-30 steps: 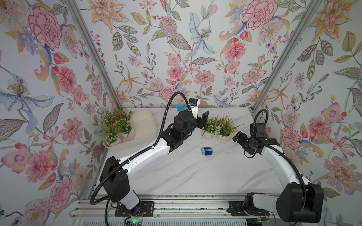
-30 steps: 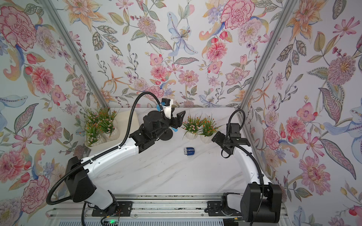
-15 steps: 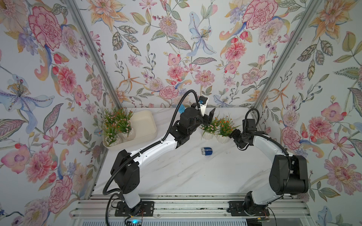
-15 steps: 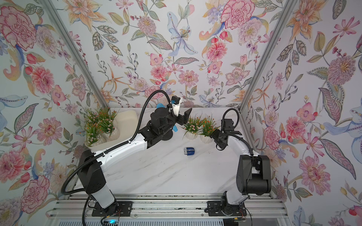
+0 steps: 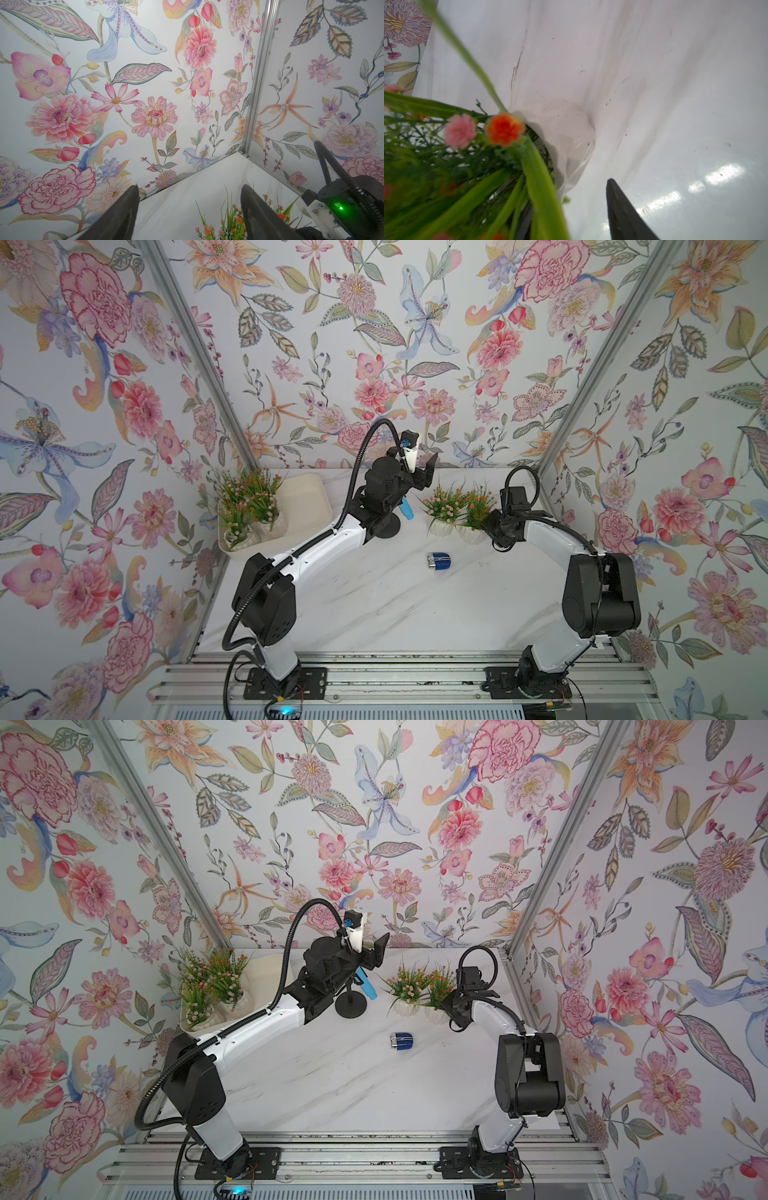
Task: Put the potted gypsophila into the storage box
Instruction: Pick up the baby's breath potted plant from the center of the board.
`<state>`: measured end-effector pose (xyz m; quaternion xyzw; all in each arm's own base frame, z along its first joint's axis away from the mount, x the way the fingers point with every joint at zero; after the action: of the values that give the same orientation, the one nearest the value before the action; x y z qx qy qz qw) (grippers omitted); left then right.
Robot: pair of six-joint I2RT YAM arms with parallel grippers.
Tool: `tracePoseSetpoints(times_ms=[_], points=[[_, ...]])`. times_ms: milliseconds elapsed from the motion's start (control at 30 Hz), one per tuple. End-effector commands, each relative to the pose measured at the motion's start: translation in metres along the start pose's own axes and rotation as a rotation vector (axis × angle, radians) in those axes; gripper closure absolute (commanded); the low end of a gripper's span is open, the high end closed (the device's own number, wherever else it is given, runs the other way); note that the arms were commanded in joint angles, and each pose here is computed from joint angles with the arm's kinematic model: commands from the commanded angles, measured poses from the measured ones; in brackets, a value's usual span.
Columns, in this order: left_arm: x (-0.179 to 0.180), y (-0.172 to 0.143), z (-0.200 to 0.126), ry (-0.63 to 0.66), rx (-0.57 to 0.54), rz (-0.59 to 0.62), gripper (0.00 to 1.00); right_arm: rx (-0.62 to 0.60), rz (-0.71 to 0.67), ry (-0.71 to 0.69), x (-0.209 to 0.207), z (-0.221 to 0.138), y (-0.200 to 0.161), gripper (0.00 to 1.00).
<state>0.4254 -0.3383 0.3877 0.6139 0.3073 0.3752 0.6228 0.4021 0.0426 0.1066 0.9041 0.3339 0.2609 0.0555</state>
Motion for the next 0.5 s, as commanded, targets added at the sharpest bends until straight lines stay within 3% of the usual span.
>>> tracePoseSetpoints(times_ms=[0, 467], points=[[0.0, 0.008, 0.008, -0.024, -0.034, -0.012, 0.21, -0.049, 0.023, -0.031, -0.005, -0.008, 0.006, 0.5], [0.006, 0.004, 0.016, -0.027, -0.016, -0.01, 0.22, -0.026, 0.021, -0.091, -0.01, 0.009, -0.004, 0.63]])
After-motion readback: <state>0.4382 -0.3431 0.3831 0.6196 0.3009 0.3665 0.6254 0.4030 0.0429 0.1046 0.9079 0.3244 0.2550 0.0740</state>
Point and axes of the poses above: each gripper's point midway between its finger pads, its own z axis out along the fingers, its own x axis along the line the jaws close on, y = z × x, the point moved 2 cm from there along -z, back along the fingers, and after that the axes turned 5 degrees about z, right-handed, at the moved point
